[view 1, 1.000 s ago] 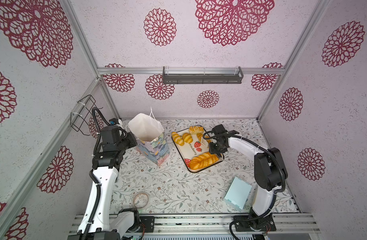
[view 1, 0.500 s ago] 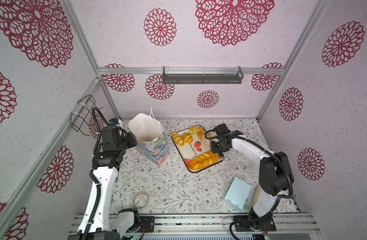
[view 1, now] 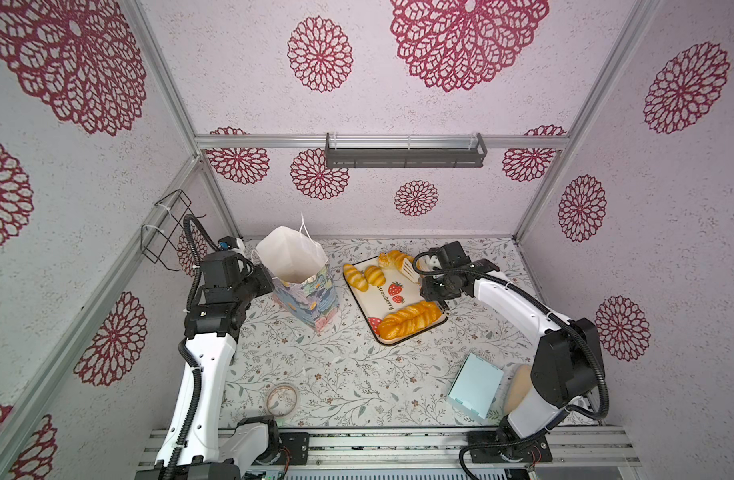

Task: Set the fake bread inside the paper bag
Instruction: 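Close the tongs on the croissant and lift it with the right gripper, then carry the croissant in the tongs over the paper bag mouth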

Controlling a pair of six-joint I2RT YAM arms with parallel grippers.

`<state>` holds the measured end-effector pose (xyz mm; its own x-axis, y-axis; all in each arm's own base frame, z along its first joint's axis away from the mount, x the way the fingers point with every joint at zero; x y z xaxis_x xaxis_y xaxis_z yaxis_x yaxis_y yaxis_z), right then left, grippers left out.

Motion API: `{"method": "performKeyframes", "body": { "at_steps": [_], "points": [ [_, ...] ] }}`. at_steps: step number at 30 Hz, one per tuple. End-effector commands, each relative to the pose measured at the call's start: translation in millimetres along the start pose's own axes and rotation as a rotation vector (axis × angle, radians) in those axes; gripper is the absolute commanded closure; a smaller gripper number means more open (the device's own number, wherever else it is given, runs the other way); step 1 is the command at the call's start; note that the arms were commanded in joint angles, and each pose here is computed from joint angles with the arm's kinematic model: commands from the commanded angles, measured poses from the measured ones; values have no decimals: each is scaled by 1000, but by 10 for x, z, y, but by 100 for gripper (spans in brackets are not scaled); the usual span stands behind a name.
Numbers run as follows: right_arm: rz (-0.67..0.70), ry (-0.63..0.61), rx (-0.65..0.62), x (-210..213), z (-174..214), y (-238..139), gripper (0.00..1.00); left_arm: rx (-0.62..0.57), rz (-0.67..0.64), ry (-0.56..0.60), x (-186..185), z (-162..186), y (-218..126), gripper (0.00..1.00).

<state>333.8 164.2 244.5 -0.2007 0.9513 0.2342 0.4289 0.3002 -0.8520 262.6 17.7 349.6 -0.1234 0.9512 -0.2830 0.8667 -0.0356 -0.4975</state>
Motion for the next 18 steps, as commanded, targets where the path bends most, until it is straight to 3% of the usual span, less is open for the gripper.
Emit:
{"method": "performKeyframes", "body": {
  "at_steps": [1, 18],
  "points": [
    [-104, -9, -122, 162, -161, -334, 57, -16, 2, -6, 12, -6, -33, 87],
    [-311, -96, -211, 553, -232, -740, 57, -19, 1, -5, 15, -8, -42, 87]
  ]
}}
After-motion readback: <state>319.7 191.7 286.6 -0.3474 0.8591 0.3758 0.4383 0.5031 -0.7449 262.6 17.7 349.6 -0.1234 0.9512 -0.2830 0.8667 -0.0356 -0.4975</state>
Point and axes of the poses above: each gripper's point midway between its finger pads, its own y axis out along the fingers, its own x axis along the line the jaws close on, z = x × y, the point moved 10 cm from there along -y, back along the fingers, and after that the axes turned 4 degrees about y, right-handed, at the moved point
